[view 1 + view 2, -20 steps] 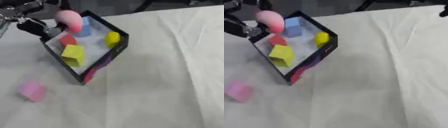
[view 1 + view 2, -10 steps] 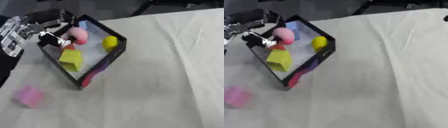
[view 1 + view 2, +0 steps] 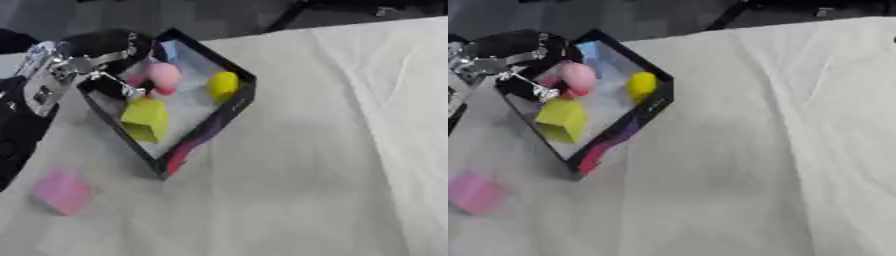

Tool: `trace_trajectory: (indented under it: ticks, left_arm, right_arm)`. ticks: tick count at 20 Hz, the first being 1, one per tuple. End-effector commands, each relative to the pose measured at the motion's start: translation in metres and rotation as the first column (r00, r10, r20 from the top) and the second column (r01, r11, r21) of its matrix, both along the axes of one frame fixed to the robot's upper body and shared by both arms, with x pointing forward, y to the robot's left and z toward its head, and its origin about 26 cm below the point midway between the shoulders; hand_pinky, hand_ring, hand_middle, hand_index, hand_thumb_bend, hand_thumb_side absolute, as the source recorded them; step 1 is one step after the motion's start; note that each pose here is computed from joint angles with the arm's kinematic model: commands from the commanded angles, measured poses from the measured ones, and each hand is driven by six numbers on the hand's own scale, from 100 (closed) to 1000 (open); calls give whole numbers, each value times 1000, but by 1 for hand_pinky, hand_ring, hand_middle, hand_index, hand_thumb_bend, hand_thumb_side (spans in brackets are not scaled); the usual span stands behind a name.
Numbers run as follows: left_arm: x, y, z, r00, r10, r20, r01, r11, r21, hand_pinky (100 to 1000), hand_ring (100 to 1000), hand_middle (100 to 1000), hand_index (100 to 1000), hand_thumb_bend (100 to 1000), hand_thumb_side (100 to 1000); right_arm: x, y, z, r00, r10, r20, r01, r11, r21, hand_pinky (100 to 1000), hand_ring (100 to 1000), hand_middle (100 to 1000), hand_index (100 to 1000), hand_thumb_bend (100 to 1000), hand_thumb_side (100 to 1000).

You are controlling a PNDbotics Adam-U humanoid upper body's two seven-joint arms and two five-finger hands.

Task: Pick up objects on the table and place them in the box.

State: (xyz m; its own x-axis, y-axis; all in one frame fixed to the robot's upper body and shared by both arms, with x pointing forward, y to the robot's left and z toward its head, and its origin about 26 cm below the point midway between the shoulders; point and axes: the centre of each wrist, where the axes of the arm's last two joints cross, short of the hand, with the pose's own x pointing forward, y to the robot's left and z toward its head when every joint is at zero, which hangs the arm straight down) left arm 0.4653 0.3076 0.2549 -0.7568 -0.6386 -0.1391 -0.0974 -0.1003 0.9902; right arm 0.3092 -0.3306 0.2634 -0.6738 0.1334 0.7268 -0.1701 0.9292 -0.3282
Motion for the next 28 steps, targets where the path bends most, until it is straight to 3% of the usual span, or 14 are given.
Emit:
trace_trajectory:
  ticks: [1,3,5,7,8,9,13,21,28]
  left_arm:
    - [-2,-1,19,999,0,34,0,1000,18,881,946,891,1000,321,897]
    - [-3,-3,19,1000,-7,30,6,999,37,888,949,895,1000,377,890]
    - [-3,-4,18,1000,-15,26,14,999,46,886,945,889,1000,326,840]
    - [-4,-5,18,999,-22,24,21,999,30,883,939,883,1000,152,786]
    - [-4,-6,18,999,-27,25,27,1000,10,877,930,875,1000,100,670]
    - [-6,-7,19,999,-34,36,34,999,-17,871,918,863,1000,100,592]
    - [-20,-7,22,992,-70,101,83,989,-124,853,881,823,947,100,529]
    - [-60,14,8,966,-193,173,223,959,-175,852,879,821,941,100,564]
    - [-102,35,-3,967,-236,95,248,959,-136,851,886,823,924,100,593]
  right_arm:
    - [-4,2,11,999,17,34,-16,1000,-14,907,603,599,830,100,523]
    - [-4,3,11,999,19,35,-19,1000,-14,907,603,599,830,100,523]
    - [-4,3,11,999,19,35,-19,1000,-13,907,603,599,830,100,523]
    - [-4,3,11,999,19,34,-18,1000,-13,907,603,599,830,100,523]
    - [-4,2,10,999,17,33,-17,1000,-14,907,603,599,830,100,523]
    - [-4,2,10,999,14,31,-14,1000,-14,907,603,599,830,100,523]
    - [-6,-3,6,1000,-10,21,11,1000,-15,907,604,599,830,100,523]
    - [-9,-13,-1,998,-58,4,58,998,-20,908,604,598,830,100,523]
    - [-10,-16,-2,997,-73,7,73,997,-20,908,604,600,831,100,523]
